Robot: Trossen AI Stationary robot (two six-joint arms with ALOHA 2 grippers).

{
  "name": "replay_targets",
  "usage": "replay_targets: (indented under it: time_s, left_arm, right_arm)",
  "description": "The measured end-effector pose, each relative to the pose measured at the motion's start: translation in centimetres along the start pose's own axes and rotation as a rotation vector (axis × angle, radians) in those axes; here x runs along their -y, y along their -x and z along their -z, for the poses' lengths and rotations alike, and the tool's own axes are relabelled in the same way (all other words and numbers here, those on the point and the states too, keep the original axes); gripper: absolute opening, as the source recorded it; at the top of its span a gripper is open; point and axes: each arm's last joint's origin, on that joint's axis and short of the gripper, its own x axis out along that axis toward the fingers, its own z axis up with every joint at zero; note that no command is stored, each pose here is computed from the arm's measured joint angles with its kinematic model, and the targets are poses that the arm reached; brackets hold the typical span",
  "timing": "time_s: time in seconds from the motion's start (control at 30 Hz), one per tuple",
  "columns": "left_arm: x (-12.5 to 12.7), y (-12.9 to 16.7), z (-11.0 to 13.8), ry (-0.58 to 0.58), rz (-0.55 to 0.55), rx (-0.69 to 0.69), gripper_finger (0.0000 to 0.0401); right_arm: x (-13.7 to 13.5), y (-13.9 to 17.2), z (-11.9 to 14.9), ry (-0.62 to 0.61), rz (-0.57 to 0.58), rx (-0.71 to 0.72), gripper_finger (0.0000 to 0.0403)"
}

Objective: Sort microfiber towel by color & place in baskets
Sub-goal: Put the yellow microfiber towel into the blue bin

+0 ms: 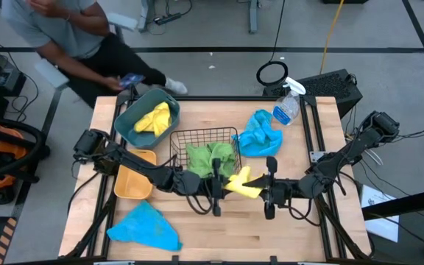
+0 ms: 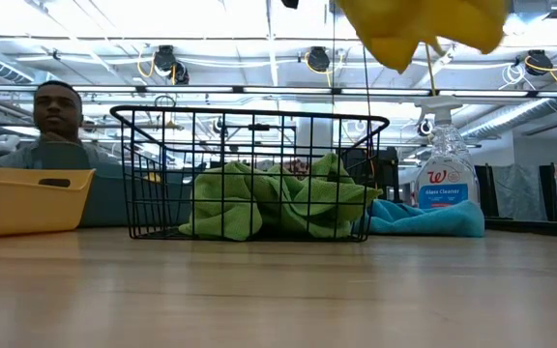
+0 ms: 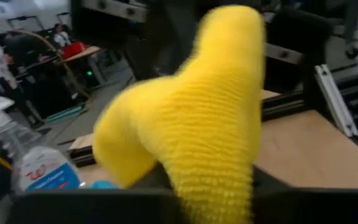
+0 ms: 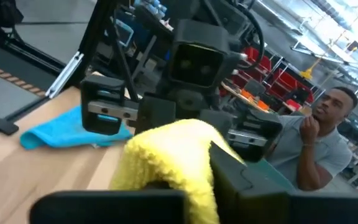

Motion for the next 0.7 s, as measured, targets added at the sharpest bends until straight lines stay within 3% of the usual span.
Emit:
replay_targets:
  time_s: [0.07, 0.23, 0.43, 0.7]
  left_arm:
    - [0.2, 0.2, -0.2, -0.014, 0.009, 0.002, 0.0022]
    - [0.3, 0.5, -0.4, -0.019, -0.006, -0.007, 0.0036]
    - [0.2, 1.1, -0.9, -0.026, -0.042, -0.033, 0.0019]
    - [0.5, 1.6, -1.4, -0.035, -0.056, -0.037, 0.0021]
  right_arm:
    - [0.0, 0.0, 0.0, -0.020, 0.001, 0.002, 0.0038]
    - [-0.1, 0.1, 0.4, -0.088, 0.040, -0.060, 0.0115]
    - [-0.4, 0.2, 1.0, -0.125, 0.041, -0.114, 0.0200]
    - [-1.2, 0.8, 1.1, -0.101, 0.003, -0.134, 0.0252]
